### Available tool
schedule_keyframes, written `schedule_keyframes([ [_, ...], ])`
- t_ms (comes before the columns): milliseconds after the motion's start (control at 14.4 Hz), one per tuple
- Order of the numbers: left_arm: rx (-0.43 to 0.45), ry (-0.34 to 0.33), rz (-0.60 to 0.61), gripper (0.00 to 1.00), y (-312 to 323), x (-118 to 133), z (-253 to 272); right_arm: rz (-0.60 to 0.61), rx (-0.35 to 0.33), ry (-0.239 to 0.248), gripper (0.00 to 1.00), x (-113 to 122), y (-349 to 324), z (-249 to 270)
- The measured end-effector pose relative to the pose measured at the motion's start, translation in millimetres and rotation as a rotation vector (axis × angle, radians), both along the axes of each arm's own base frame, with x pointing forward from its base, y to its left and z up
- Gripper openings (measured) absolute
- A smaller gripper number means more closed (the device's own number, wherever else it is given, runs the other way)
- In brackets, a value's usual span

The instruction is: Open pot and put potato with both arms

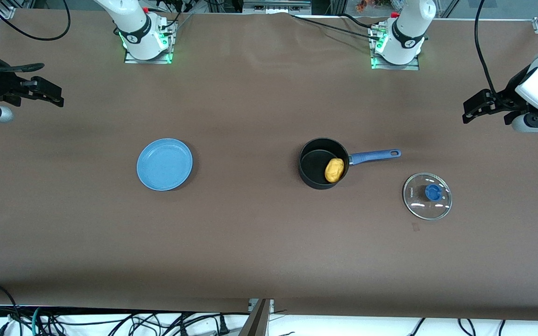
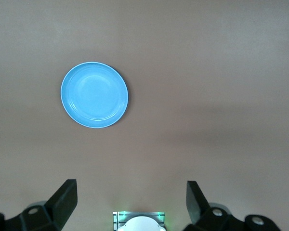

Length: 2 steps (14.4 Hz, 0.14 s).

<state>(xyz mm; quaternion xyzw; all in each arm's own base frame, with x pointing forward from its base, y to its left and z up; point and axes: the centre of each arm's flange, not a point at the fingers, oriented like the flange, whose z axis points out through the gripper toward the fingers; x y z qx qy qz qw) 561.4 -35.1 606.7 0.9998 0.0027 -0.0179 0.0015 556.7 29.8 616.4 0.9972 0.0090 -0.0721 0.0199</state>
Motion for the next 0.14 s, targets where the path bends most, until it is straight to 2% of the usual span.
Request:
schedule_keyframes([
  [139,0.0,0.006,0.0,1.0,0.1,2.4,-4.3,0.002,0.001,-0.005,1.0,0.7,1.1,-0.1],
])
